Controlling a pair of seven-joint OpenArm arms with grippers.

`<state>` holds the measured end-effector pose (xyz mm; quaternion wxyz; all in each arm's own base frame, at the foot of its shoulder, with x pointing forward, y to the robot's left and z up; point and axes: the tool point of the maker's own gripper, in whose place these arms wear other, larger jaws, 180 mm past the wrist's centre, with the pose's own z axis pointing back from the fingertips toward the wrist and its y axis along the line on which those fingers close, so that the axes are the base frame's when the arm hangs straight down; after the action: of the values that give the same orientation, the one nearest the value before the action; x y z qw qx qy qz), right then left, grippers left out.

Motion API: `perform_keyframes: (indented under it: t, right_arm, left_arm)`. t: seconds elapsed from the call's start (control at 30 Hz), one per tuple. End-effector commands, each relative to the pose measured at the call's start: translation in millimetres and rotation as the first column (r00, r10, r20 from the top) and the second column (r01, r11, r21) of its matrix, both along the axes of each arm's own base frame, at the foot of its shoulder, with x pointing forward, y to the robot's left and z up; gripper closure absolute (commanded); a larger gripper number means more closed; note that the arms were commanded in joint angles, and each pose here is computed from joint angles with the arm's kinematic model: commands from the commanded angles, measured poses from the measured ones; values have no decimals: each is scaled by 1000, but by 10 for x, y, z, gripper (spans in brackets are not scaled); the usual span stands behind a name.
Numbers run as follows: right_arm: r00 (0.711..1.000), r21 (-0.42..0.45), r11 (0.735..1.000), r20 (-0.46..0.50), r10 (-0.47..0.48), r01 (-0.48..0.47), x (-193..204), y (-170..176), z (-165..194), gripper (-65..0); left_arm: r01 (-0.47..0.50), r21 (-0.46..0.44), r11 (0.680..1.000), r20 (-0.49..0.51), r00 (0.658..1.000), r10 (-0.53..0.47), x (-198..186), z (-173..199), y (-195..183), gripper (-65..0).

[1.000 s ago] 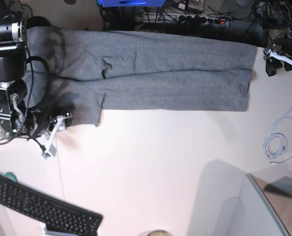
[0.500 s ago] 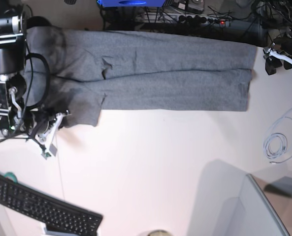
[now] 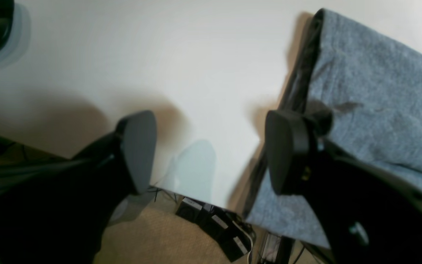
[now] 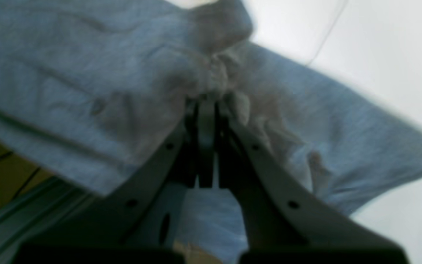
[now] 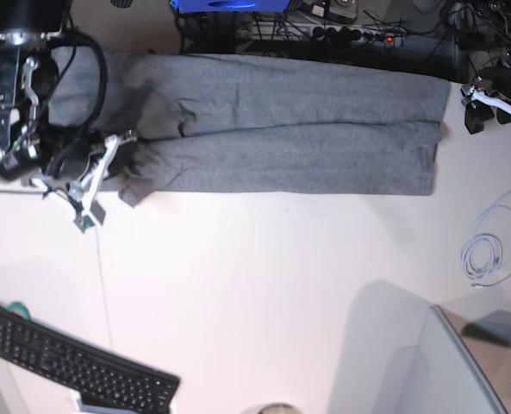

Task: Layout the t-shirt on the table in an organized manner, then fold the t-shirt properly
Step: 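Press and smooth the folded shirt end with the right gripper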

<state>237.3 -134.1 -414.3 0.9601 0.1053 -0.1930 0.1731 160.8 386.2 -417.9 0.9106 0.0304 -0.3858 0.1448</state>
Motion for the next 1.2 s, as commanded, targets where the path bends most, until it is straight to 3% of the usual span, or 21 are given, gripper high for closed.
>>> perform_keyframes:
  t: [0.0,0.3,0.7,0.8,0.9,1.0,1.1,1.17]
  right_arm:
    - [1000,2,1000,25,2,-2,1,-5,66,-5]
    - [998,28,1000,-54,14,-12,-531,135,-74,-5]
    - [989,17,1000,-143,23,-21,-842,122,-201,-9]
    - [982,2,1000,-188,26,-26,-911,104,-213,-77]
    - [987,-3,1000,-160,29,-30,-872,106,-127,-192]
    - [993,-42,999,-117,19,-24,-813,-2,47,-251]
    - [993,-78,992,-50,-104,100,-656,-365,125,-257]
    - [979,-51,977,8,-206,206,-525,-593,63,-255]
  left_arm:
    - [9,29,1000,41,999,-10,78,138,74,-449]
    - [13,35,999,44,999,-14,91,159,77,-449]
    - [13,34,999,57,998,-15,149,181,72,-449]
    - [14,35,999,58,998,-16,151,186,73,-449]
    - [14,35,999,57,998,-16,150,183,72,-449]
    - [14,33,999,55,998,-16,147,177,66,-449]
    - [36,23,999,50,998,-37,184,141,-17,-448]
    - [82,5,997,36,996,-82,239,72,-166,-436]
